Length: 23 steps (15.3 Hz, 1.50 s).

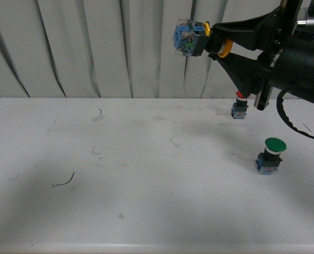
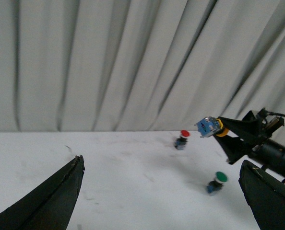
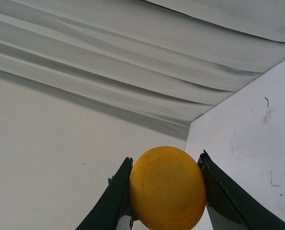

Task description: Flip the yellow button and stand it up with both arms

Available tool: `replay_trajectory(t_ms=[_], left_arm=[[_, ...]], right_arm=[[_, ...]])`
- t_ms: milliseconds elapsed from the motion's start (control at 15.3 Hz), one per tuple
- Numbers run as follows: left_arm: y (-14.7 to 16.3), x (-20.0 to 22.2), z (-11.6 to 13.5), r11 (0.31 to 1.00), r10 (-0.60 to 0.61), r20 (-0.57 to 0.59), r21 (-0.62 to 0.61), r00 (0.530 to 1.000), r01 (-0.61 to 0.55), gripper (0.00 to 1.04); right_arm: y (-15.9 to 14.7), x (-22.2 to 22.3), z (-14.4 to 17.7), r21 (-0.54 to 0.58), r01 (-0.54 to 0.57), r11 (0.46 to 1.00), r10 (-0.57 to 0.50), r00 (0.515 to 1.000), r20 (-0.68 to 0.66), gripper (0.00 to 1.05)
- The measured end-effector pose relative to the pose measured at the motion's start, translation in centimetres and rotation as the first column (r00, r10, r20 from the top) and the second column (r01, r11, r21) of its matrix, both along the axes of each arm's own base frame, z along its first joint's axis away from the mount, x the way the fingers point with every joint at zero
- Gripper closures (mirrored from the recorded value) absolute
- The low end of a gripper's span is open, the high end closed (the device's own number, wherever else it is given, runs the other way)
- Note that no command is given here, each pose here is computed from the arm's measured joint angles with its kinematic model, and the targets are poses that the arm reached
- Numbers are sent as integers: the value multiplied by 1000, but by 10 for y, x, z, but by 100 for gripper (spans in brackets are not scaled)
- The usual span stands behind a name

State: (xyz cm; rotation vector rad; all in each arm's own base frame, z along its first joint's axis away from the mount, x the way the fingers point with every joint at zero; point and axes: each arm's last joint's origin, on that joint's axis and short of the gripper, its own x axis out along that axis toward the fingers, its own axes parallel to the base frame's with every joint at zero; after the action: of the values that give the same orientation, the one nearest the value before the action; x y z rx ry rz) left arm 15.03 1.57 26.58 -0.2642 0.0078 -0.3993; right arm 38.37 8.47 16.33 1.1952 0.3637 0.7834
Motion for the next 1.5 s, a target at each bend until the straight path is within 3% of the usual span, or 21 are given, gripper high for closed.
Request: replay_trajectory(t_ms=[131, 196, 327, 653, 980, 1503], left_arm=[[0, -46, 20, 981, 75, 102, 173, 992, -92, 9], [-8, -56, 17, 962, 172, 100, 199, 980, -189, 21], [-12, -52, -19, 907, 352, 38, 235, 935, -351, 45], [-16, -53, -56, 892, 384, 49, 239, 922, -384, 103], [-16, -53, -82, 891, 384, 49, 241, 922, -384, 103], [-16, -53, -96, 891, 384, 65, 234, 921, -389, 103]], right_arm=[[4, -1, 4, 0, -7, 1000, 7, 1000, 14, 69], [6, -1, 7, 1, -10, 1000, 10, 1000, 24, 69], [8, -2, 9, -1, -16, 1000, 16, 999, 36, 69], [8, -2, 16, -13, -11, 1000, 12, 997, 71, 69], [8, -3, 21, -37, -2, 999, 6, 994, 111, 69], [16, -5, 21, -38, -16, 999, 20, 993, 114, 69]])
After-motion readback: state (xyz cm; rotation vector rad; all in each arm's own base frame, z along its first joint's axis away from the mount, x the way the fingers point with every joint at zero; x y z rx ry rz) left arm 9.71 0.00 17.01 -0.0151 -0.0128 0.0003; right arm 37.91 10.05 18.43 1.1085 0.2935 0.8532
